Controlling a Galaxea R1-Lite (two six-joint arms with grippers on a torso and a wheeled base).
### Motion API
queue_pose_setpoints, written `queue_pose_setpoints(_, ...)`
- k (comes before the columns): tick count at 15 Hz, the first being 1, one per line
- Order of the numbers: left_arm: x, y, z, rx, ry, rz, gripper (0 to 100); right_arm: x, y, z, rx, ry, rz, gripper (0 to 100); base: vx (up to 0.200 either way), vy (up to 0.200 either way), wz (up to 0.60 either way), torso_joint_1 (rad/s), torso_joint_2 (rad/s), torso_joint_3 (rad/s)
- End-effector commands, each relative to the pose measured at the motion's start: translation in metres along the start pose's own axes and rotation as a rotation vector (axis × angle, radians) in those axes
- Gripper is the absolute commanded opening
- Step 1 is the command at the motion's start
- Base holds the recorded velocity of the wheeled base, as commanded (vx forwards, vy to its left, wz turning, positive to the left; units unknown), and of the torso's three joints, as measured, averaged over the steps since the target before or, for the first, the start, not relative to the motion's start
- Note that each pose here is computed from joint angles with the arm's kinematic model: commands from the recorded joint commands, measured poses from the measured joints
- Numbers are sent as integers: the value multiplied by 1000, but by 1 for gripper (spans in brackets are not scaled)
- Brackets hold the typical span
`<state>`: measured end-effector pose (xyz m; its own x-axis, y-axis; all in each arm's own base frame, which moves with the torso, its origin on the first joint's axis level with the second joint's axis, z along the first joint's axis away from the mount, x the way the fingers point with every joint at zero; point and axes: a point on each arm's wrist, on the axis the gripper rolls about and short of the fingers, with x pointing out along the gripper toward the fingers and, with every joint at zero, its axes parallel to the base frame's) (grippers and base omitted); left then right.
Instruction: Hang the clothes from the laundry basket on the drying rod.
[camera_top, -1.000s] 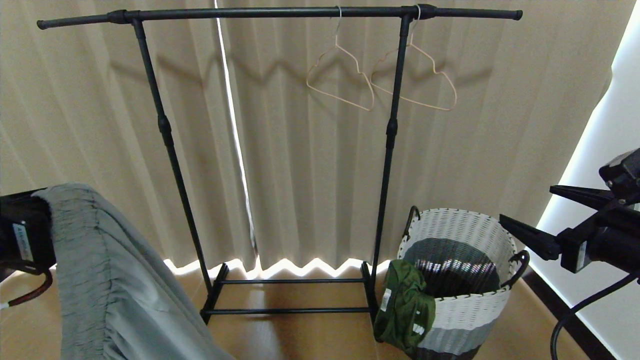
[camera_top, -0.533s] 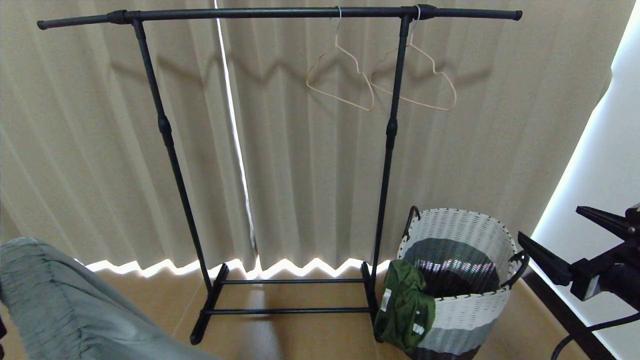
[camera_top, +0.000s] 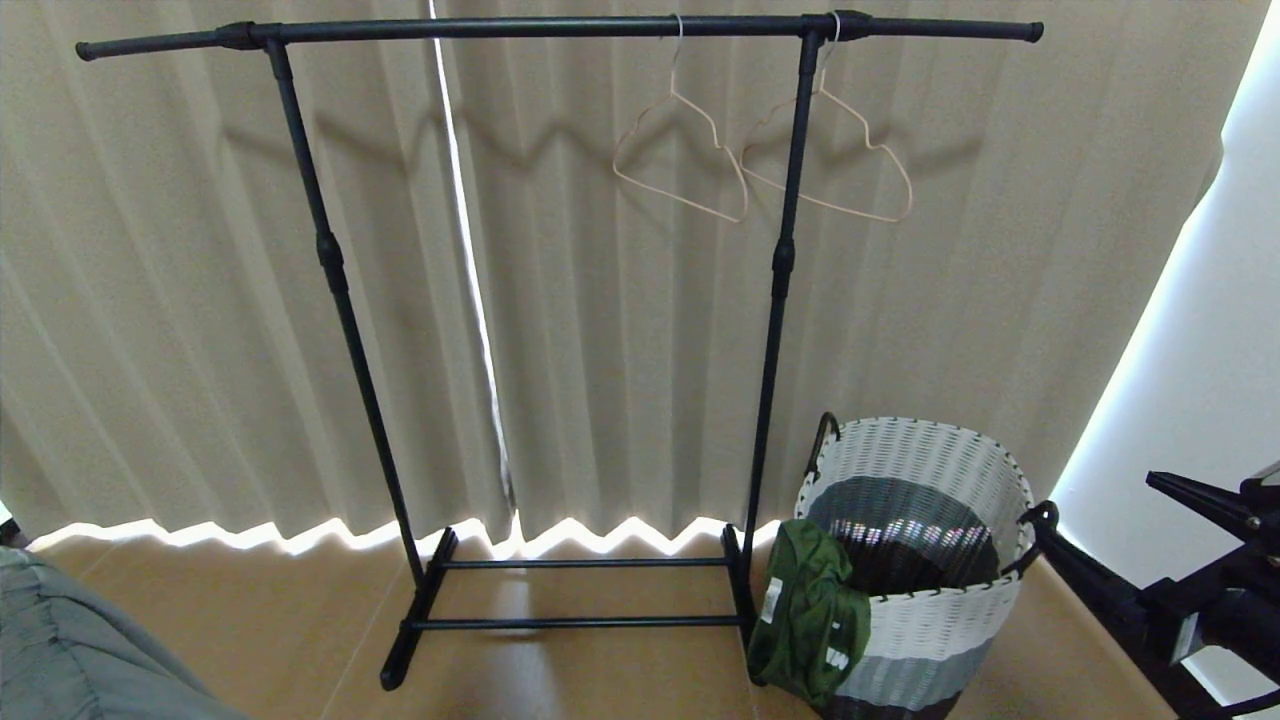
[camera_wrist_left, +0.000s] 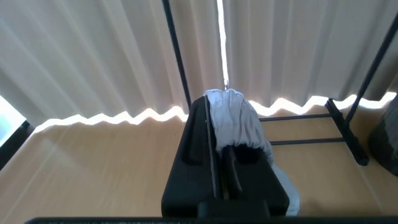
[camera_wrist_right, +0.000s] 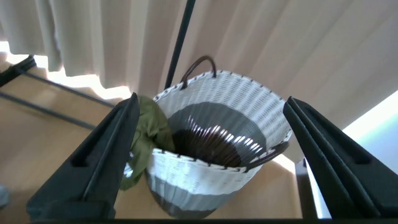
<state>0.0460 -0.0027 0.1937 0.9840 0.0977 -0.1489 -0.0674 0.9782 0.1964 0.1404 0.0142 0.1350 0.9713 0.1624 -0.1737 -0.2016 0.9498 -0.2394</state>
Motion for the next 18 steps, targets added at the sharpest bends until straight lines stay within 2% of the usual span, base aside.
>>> queue_pose_setpoints(1,0,0,-2,0,6,5,0,-5,0,2,0,-19,-5,100,0,0,0,0,0,0)
queue_pose_setpoints(4,3,-2,-11,8,45,0,0,-3,-3,2,23,-17,-15,100,0,0,0,0,0,0)
queue_pose_setpoints(7,3,-3,-12,8,45,2,0,-4,-3,-1,28,-2,-15,100,0,0,0,0,0,0)
queue_pose_setpoints(11,4,-4,-17,17,59,-5,0,-1,-2,-7,57,41,-10,100,0,0,0,55,-228,-226)
queue_pose_setpoints(18,5,-4,-21,21,70,-7,0,1,-2,-10,59,57,-10,100,0,0,0,181,-503,-289)
